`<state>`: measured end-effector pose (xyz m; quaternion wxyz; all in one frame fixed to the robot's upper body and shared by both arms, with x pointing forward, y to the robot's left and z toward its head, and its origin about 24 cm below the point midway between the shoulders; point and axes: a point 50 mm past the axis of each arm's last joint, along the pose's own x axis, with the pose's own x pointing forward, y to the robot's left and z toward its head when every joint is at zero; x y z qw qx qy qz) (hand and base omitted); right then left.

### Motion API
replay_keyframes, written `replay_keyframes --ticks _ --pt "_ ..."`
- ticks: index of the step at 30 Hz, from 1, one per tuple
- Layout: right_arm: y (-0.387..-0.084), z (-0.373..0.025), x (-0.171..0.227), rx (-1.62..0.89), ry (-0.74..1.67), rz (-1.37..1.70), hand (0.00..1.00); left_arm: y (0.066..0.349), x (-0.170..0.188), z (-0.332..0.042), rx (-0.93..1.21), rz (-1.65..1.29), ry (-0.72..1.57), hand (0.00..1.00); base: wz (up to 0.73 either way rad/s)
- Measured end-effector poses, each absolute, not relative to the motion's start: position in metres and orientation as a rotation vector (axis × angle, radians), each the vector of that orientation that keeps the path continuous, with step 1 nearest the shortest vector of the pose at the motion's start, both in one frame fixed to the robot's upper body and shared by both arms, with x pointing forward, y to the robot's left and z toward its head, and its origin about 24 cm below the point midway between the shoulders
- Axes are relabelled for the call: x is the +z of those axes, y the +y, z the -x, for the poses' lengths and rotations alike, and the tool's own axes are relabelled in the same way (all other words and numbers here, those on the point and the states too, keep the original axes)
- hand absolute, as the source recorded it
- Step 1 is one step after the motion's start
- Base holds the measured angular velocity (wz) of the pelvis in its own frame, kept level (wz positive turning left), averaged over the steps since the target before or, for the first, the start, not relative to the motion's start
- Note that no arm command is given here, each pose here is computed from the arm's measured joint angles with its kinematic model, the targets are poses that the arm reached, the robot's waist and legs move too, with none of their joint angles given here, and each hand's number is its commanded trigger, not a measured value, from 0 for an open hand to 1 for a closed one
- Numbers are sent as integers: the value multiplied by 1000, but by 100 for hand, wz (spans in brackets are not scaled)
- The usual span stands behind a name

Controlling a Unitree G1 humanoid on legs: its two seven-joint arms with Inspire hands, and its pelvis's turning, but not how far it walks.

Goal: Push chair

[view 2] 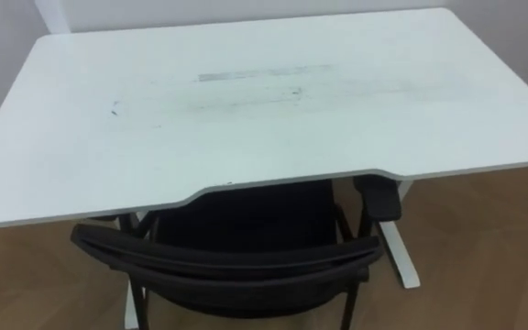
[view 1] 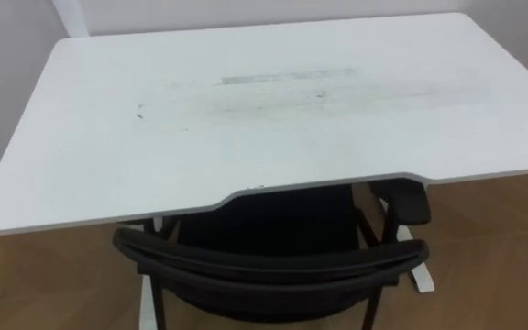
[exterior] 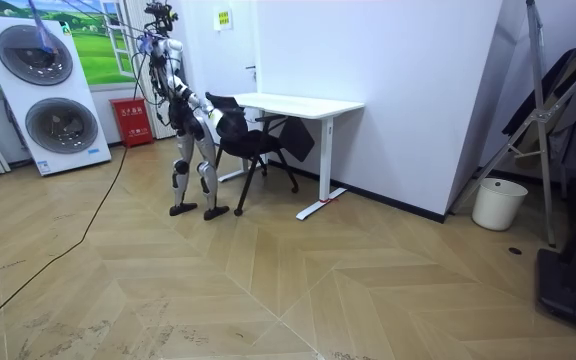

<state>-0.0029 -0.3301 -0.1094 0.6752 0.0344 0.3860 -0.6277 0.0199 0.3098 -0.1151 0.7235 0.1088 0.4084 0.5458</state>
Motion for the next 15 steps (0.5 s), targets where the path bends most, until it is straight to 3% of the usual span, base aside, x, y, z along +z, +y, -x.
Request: replay_keyframes --ticks 4,7,10,15 --pt "-291 51 -142 -1224 1199 -158 0 285 -140 27 1072 -166 1181 0 -6" --pt "-272 59 -153 -1092 1325 -217 0 269 -150 43 980 -93 1305 0 -2" --pt "-262 55 -158 -992 1362 -231 0 260 -156 41 897 -63 1344 0 0" --pt "-250 7 -166 -820 1295 -250 0 237 -165 9 647 -20 1313 0 0"
